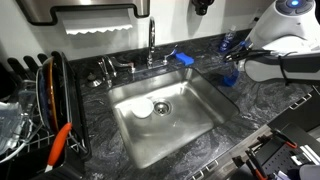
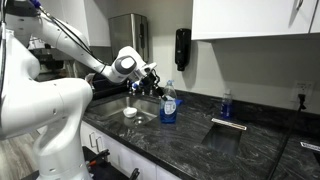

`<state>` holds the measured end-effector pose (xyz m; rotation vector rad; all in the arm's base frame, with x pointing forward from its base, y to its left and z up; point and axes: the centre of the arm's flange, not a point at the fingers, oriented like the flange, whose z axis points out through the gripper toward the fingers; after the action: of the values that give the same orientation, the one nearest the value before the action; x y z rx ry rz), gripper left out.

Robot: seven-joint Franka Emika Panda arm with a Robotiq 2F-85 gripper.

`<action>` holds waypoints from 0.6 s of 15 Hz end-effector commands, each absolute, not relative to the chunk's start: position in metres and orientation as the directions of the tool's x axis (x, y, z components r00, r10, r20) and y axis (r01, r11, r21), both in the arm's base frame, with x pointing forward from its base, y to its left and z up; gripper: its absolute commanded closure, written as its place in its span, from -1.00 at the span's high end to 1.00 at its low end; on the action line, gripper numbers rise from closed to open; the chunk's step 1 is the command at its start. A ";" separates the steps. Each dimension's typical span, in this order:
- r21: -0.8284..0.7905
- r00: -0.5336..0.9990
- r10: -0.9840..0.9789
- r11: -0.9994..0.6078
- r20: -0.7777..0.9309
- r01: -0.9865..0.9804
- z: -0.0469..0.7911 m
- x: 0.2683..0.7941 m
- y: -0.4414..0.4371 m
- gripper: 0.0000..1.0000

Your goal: Pick the soap bottle and put it on the right of the counter

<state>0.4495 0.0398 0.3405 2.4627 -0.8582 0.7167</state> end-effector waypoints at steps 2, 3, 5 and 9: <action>0.226 0.642 -0.460 -0.677 0.613 -0.701 0.343 0.467 0.029 -0.84; 0.222 0.638 -0.466 -0.674 0.613 -0.705 0.344 0.468 0.026 -0.84; 0.218 0.632 -0.474 -0.667 0.613 -0.712 0.345 0.469 0.021 0.14; 0.217 0.626 -0.485 -0.658 0.611 -0.722 0.346 0.469 0.010 0.56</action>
<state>0.4606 0.0169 0.3418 2.4230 -0.9407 0.7130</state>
